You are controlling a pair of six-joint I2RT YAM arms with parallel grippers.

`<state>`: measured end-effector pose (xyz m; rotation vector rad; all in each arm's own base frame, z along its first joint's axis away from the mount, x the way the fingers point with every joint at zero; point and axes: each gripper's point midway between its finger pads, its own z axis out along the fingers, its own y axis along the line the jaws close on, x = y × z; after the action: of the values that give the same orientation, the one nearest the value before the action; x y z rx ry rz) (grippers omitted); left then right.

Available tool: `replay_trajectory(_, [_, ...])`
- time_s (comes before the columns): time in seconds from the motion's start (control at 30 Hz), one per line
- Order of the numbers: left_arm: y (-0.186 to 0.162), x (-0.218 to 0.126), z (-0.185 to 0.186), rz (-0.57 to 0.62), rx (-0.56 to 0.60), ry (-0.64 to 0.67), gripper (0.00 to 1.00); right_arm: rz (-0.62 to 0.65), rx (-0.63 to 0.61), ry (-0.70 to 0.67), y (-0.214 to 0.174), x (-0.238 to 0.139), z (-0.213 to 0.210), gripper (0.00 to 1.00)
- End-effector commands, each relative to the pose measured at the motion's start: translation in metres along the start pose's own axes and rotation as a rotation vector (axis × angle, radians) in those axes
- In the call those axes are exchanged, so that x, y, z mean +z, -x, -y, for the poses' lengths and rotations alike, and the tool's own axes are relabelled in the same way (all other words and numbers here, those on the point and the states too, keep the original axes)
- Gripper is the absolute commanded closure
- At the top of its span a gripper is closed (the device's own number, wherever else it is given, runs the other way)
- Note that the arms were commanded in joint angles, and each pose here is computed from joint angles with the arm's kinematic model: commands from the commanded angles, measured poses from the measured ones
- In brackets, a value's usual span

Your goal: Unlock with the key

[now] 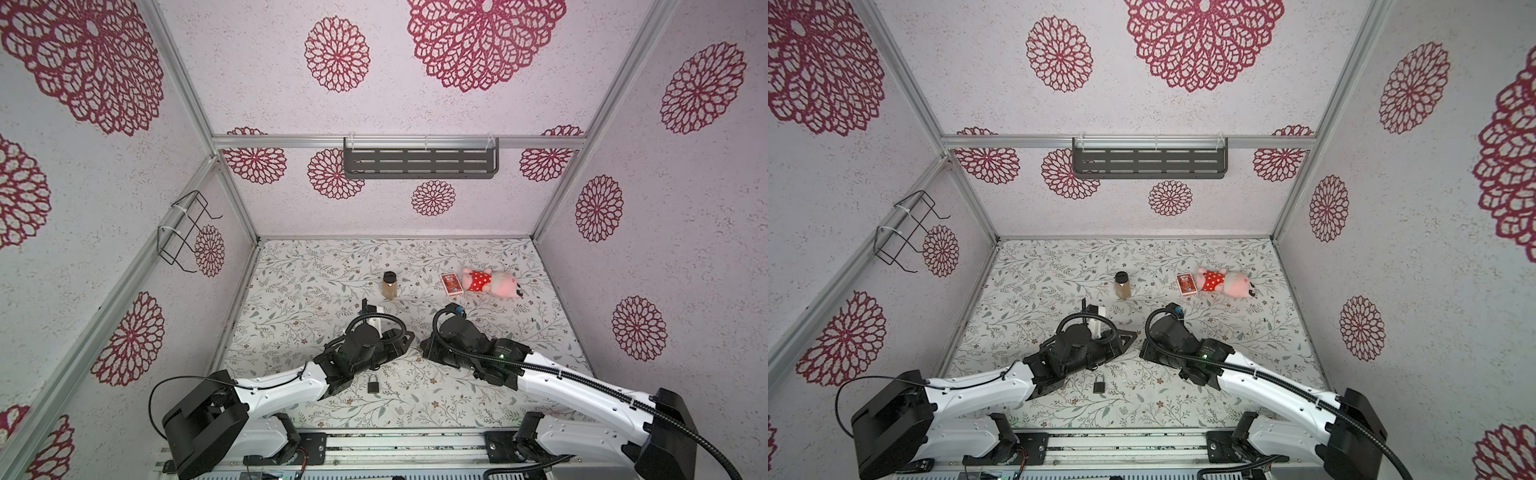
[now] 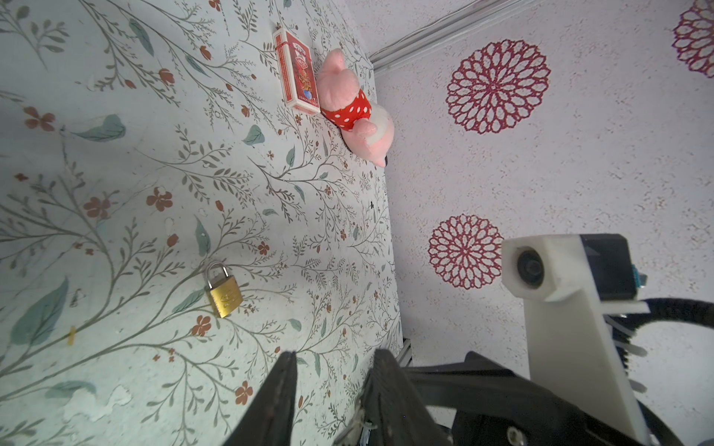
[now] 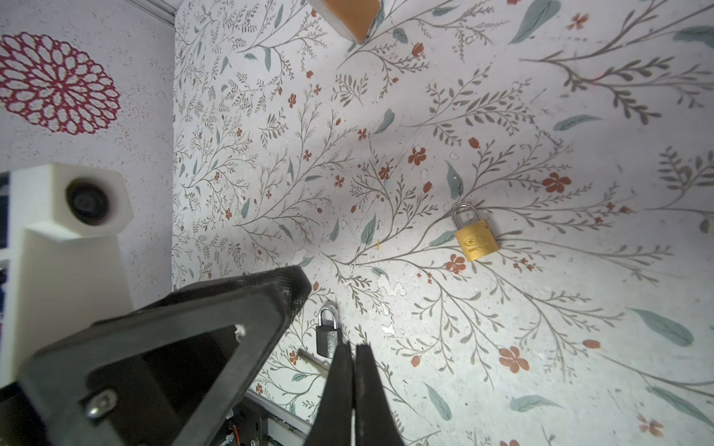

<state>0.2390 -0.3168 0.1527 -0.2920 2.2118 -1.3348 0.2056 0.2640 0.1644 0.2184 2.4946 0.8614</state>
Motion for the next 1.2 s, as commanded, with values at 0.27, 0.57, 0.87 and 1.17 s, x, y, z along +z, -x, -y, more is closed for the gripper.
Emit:
replay_trajectory(0.27, [-0.004,0.002,0.018,0.014,-0.04,-0.09,0.71,0.051,0.018,0.085,0.017,-0.011,-0.022,1.0])
replay_trajectory(0.57, [-0.008,0.003,0.018,0.01,-0.05,-0.102,0.8,0.061,0.037,0.106,0.02,-0.01,-0.025,1.0])
replay_trajectory(0.87, [-0.008,0.004,0.016,0.015,-0.056,-0.099,0.91,0.066,0.044,0.105,0.021,-0.01,-0.023,1.0])
replay_trajectory(1.17, [-0.007,0.003,0.014,0.02,-0.05,-0.092,1.0,0.078,0.035,0.119,0.024,-0.013,-0.026,0.96])
